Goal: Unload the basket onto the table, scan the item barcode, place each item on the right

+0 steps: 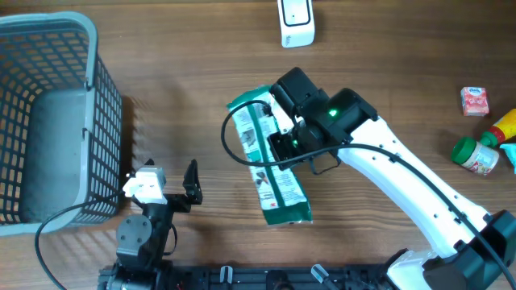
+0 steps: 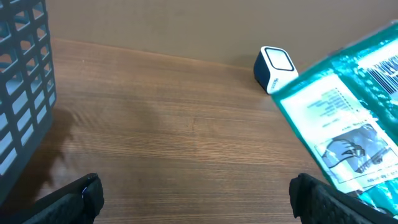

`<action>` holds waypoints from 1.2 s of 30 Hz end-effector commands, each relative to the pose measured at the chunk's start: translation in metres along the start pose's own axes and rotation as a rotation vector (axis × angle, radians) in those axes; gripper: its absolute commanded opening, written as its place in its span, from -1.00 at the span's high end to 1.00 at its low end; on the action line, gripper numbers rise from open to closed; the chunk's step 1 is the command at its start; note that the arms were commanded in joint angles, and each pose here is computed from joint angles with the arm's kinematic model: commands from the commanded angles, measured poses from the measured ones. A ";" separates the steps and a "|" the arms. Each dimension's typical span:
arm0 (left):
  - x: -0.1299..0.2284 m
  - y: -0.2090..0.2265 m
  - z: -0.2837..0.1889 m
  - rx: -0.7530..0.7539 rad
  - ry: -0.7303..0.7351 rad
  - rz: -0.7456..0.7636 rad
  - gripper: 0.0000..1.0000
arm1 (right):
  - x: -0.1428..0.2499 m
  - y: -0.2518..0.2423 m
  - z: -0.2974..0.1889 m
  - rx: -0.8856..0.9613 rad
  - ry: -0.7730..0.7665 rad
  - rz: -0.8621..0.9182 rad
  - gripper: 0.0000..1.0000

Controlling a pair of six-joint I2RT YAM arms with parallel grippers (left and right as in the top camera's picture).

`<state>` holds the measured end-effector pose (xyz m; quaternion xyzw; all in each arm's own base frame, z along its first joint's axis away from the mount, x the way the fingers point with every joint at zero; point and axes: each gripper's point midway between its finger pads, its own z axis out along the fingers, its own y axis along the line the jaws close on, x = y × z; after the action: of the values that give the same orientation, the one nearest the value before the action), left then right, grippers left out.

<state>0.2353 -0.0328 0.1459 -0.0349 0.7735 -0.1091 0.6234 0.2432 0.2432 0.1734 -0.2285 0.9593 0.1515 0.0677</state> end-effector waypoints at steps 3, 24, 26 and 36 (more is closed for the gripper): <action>0.001 0.000 0.000 0.005 0.000 0.019 -1.00 | -0.015 0.018 -0.016 -0.081 -0.082 -0.050 0.92; -0.012 -0.091 -0.025 0.541 -0.029 0.048 -1.00 | -0.026 0.062 -0.063 -0.658 -0.090 -0.018 0.91; -0.010 -0.099 -0.030 0.598 -0.016 0.052 -1.00 | -0.024 0.060 -0.068 -0.692 -0.080 -0.005 0.91; -0.033 -0.093 -0.028 0.559 -0.044 -0.208 -1.00 | -0.014 0.089 -0.109 -1.007 -0.030 -0.003 0.91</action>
<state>0.1977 -0.1261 0.2029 0.1488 0.6795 -0.3536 0.6254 0.2230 0.2868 0.2641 -0.2066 0.8188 0.5345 -0.0347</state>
